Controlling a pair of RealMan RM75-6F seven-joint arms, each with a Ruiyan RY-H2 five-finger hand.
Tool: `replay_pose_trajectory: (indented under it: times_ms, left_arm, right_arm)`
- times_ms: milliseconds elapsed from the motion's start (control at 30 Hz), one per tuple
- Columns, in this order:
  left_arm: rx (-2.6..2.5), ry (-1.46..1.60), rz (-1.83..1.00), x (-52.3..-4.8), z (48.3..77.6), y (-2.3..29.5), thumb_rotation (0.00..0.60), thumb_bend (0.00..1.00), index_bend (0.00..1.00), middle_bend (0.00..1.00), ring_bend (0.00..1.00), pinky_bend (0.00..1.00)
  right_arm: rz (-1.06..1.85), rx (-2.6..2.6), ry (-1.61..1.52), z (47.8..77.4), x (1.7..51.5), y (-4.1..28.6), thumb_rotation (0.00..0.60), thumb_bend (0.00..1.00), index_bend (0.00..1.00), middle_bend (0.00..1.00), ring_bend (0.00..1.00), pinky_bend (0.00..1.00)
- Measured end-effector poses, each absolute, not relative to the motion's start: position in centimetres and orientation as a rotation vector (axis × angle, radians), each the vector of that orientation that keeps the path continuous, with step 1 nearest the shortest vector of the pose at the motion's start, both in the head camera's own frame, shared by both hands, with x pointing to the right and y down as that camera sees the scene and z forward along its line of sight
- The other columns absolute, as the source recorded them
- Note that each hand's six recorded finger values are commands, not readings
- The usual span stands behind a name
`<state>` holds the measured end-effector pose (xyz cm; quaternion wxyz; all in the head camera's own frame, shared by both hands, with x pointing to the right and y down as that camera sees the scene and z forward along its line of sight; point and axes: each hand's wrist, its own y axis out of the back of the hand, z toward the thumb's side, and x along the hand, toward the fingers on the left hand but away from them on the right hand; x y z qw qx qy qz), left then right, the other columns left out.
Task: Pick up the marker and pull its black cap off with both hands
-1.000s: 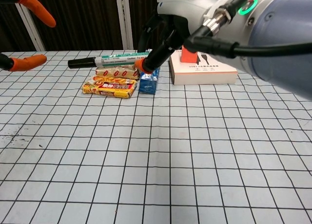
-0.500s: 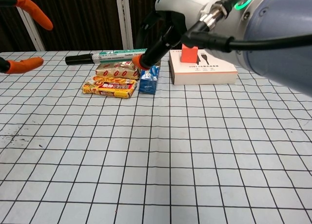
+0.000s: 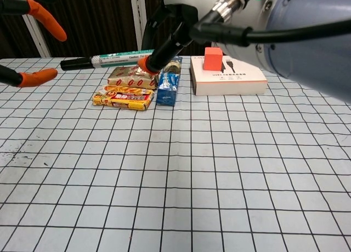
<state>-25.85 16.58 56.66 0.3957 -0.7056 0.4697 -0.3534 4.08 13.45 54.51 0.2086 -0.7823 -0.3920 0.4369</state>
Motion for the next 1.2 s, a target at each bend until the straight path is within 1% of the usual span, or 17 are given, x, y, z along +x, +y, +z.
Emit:
replay_pose_trajectory:
  times_ms: [267, 767, 1200]
  left_arm:
    - [-1.802, 1.194, -0.876, -25.3, 56.9, 16.7, 0.600, 0.40, 0.41, 0.09, 0.00, 0.00]
    - [-1.823, 1.203, -0.836, -24.5, 57.1, 16.8, 0.600, 0.40, 0.46, 0.12, 0.00, 0.00]
    - [-1.841, 1.192, -0.830, -23.4, 57.8, 16.9, 0.600, 0.40, 0.48, 0.14, 0.00, 0.00]
  right_arm:
    - [1.217, -2.182, -1.091, 54.6, 3.9, 13.4, 0.600, 0.51, 0.70, 0.07, 0.14, 0.04]
    - [1.211, -2.186, -1.093, 54.4, 3.9, 13.2, 0.600, 0.51, 0.70, 0.07, 0.14, 0.04]
    - [1.202, -2.203, -1.097, 54.3, 4.1, 13.1, 0.600, 0.52, 0.70, 0.07, 0.14, 0.04]
